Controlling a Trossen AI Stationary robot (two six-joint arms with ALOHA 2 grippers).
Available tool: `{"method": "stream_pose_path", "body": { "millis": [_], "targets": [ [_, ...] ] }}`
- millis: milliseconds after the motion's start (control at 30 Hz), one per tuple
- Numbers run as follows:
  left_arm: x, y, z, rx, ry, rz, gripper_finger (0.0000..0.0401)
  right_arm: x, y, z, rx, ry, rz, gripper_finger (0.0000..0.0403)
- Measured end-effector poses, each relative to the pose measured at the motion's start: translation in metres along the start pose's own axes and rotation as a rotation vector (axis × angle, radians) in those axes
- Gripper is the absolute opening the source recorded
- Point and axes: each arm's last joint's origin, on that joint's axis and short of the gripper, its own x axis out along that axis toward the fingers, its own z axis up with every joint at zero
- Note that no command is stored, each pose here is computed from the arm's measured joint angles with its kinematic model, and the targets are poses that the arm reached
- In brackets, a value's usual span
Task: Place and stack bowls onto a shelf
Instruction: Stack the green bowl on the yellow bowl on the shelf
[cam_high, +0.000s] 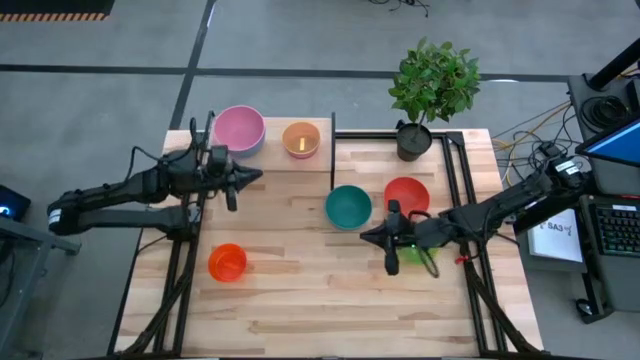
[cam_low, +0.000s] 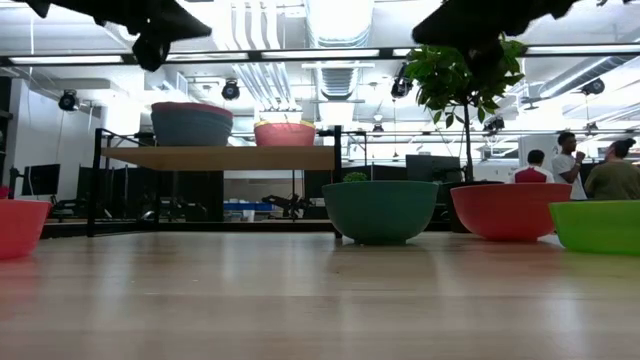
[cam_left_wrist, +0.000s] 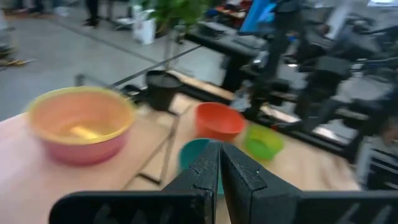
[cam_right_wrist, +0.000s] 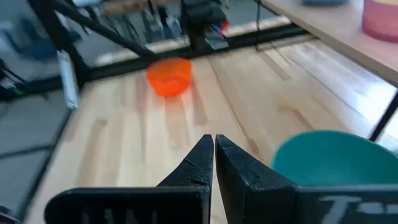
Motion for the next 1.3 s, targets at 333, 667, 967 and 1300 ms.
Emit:
{"method": "stream_pose_path", "body": {
  "millis": [333, 667, 967, 1300],
  "targets": [
    [0.001, -0.025, -0.002, 0.019, -0.021, -0.154, 0.0, 0.021, 0.014, 0.027, -0.018, 0.231, -0.103, 0.0009],
    [0.016, -0.042, -0.006, 0.05, -0.035, -0.216, 0.0, 0.025, 0.02, 0.041, 0.071, 0.499, -0.283, 0.0009],
    [0.035, -0.045, -0.014, 0.079, 0.005, -0.167, 0.0, 0.038, 0.019, 0.036, 0.167, 0.601, -0.296, 0.0009],
    [0.039, -0.044, -0.02, 0.137, 0.051, -0.15, 0.0, 0.026, 0.01, 0.023, 0.543, 0.895, -0.379, 0.0009]
  ]
}}
